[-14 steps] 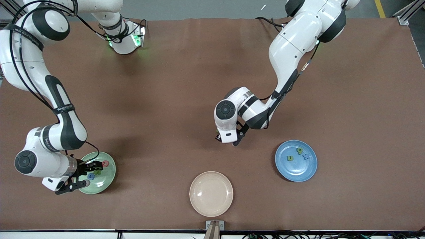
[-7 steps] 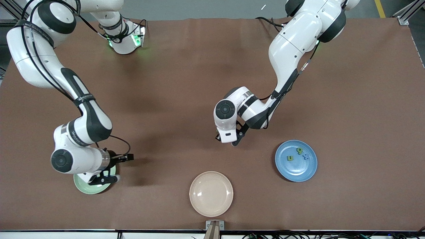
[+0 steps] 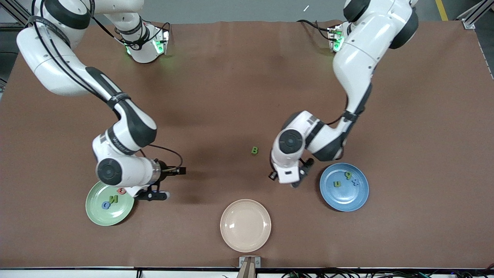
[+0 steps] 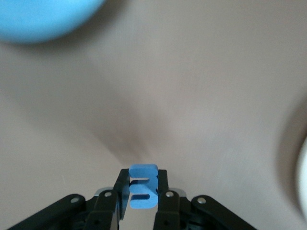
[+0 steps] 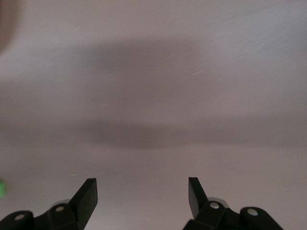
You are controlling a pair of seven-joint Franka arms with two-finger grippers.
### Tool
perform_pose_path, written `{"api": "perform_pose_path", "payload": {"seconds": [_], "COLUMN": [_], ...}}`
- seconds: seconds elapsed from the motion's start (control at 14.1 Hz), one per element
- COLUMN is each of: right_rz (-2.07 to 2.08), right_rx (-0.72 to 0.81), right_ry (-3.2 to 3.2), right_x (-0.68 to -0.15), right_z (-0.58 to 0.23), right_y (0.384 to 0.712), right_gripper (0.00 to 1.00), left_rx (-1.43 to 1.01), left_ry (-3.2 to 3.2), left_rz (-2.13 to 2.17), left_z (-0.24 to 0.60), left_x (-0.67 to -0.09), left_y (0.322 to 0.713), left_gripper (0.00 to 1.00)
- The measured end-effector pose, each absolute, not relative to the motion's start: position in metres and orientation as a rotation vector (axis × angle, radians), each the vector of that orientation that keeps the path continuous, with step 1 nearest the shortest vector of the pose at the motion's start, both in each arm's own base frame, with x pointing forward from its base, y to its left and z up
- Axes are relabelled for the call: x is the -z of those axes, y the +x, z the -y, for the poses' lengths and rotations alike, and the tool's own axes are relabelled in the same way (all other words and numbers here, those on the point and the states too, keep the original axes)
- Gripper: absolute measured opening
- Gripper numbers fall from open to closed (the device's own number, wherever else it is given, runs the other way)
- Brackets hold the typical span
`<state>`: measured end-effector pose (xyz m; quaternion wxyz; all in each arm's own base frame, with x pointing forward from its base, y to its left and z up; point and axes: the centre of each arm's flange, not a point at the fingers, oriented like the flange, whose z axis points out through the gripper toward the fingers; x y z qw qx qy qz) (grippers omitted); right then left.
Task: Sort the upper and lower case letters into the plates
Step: 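Carry the blue m to the blue plate while the right gripper returns, then release the m on the blue plate while the right gripper grasps green B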
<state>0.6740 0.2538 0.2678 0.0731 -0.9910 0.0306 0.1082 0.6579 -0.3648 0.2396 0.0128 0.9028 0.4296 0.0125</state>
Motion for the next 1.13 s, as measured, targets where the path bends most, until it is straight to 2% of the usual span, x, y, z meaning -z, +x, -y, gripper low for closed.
{"api": "perform_pose_path", "payload": {"seconds": [0.21,0.43,0.64,0.78,0.92,1.13], "right_rz": [-0.187,-0.266,-0.345,-0.402,-0.46,-0.518], "right_rx": [-0.212,-0.05,0.13,0.208,0.226,0.214], "right_ry": [-3.054,-3.115,-3.113,-3.118,-3.097,-3.048], "right_x": [-0.272,-0.263,-0.235,-0.224,-0.218,-0.202], "right_z": [-0.349,-0.443,-0.504,-0.526,-0.536,-0.541], "right_y": [0.637,0.585,0.552,0.54,0.535,0.534], "right_gripper": [0.85,0.85,0.85,0.85,0.85,0.84], "left_rx": [-0.025,0.013,0.075,0.111,0.127,0.092], "left_ry": [2.926,2.993,3.048,3.066,3.075,3.084], "left_rz": [-1.205,-1.125,-1.033,-1.021,-1.018,-0.994], "left_z": [0.29,0.229,0.188,0.173,0.17,0.176], "left_x": [-0.26,-0.259,-0.242,-0.236,-0.241,-0.287], "left_y": [0.688,0.706,0.708,0.707,0.706,0.704], "left_gripper": [0.27,0.27,0.27,0.32,0.47,0.78]}}
